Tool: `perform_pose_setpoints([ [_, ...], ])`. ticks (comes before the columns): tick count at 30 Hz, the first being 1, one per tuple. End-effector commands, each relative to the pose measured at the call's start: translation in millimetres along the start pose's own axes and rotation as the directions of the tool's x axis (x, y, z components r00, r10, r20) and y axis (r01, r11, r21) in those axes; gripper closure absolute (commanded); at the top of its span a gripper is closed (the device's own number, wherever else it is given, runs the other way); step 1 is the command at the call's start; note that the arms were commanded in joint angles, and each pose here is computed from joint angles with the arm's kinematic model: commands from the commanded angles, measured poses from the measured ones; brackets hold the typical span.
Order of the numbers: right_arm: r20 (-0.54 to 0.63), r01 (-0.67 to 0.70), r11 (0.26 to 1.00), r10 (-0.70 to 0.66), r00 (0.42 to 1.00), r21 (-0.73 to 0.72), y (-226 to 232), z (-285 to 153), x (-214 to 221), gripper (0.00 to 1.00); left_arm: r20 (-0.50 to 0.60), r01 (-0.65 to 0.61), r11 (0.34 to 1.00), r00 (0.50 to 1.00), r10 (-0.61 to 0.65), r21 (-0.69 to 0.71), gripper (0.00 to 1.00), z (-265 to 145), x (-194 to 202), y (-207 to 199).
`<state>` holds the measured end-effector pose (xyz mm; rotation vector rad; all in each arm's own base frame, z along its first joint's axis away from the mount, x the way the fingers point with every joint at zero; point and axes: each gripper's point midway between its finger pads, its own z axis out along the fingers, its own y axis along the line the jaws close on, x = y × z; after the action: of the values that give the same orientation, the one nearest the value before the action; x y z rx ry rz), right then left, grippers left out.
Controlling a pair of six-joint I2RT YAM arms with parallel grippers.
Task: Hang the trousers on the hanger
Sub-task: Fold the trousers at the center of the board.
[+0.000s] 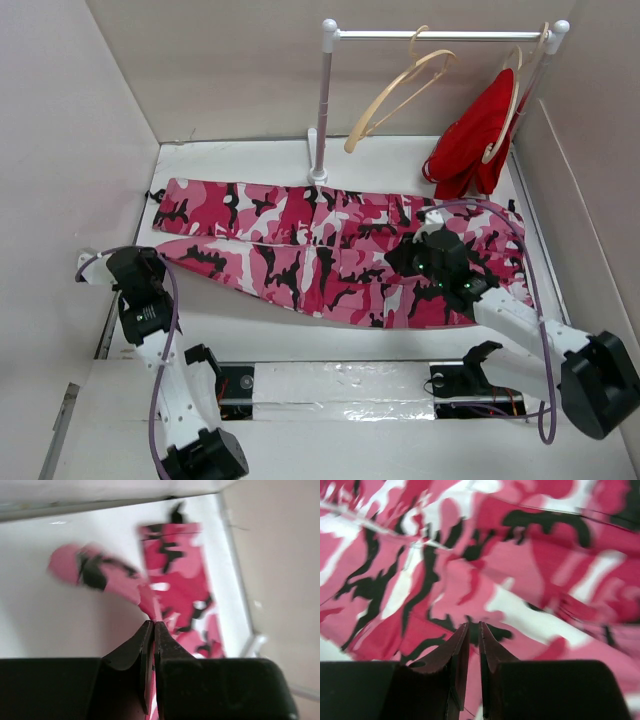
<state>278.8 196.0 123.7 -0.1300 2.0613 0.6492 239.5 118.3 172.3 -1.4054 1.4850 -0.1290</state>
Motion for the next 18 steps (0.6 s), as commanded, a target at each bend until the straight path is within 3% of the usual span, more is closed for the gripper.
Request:
perform_pose_setpoints([
  [1, 0.106, -0.11, 0.987, 0.098, 0.99, 0.117, -32.1, -20.1, -16.2, 0.79, -0.024, -0.042, 0.976, 0.999, 0.048, 0.214, 1.0, -34.1, -8.6, -47.5],
  [4, 0.213, -0.252, 0.935, 0.201, 0.956, 0.249, -70.6, -48.8, -17.7, 0.6, -0.083, -0.029, 0.928, 0.995, 0.064, 0.371, 1.0, -53.8, 7.6, -65.5],
  [6, 0.242, -0.347, 0.873, 0.275, 0.93, 0.343, -97.6, -63.1, -0.2, 0.61, -0.1, -0.007, 0.899, 0.993, 0.056, 0.437, 1.0, -61.6, 13.7, -72.0],
  [8, 0.339, -0.45, 0.795, 0.327, 0.882, 0.406, -123.8, -83.1, -3.4, 0.68, -0.108, -0.007, 0.866, 0.992, 0.07, 0.5, 1.0, -76.4, 15.9, -80.3],
  [10, 0.364, -0.517, 0.748, 0.384, 0.849, 0.416, -133.3, -91.9, 1.6, 0.69, -0.096, -0.02, 0.836, 0.992, 0.086, 0.548, 1.0, -88.5, 12.6, -90.2],
  [14, 0.482, -0.623, 0.599, 0.403, 0.778, 0.504, -176.9, -117.5, -3.2, 0.69, -0.119, -0.037, 0.724, 0.979, 0.163, 0.689, 1.0, -117.7, 18.6, -115.5],
  [18, 0.529, -0.676, 0.441, 0.421, 0.737, 0.59, -231.2, -132.5, 3.2, 0.69, -0.113, -0.092, 0.683, 0.962, 0.249, 0.724, 1.0, -117.5, 23.6, -122.6],
])
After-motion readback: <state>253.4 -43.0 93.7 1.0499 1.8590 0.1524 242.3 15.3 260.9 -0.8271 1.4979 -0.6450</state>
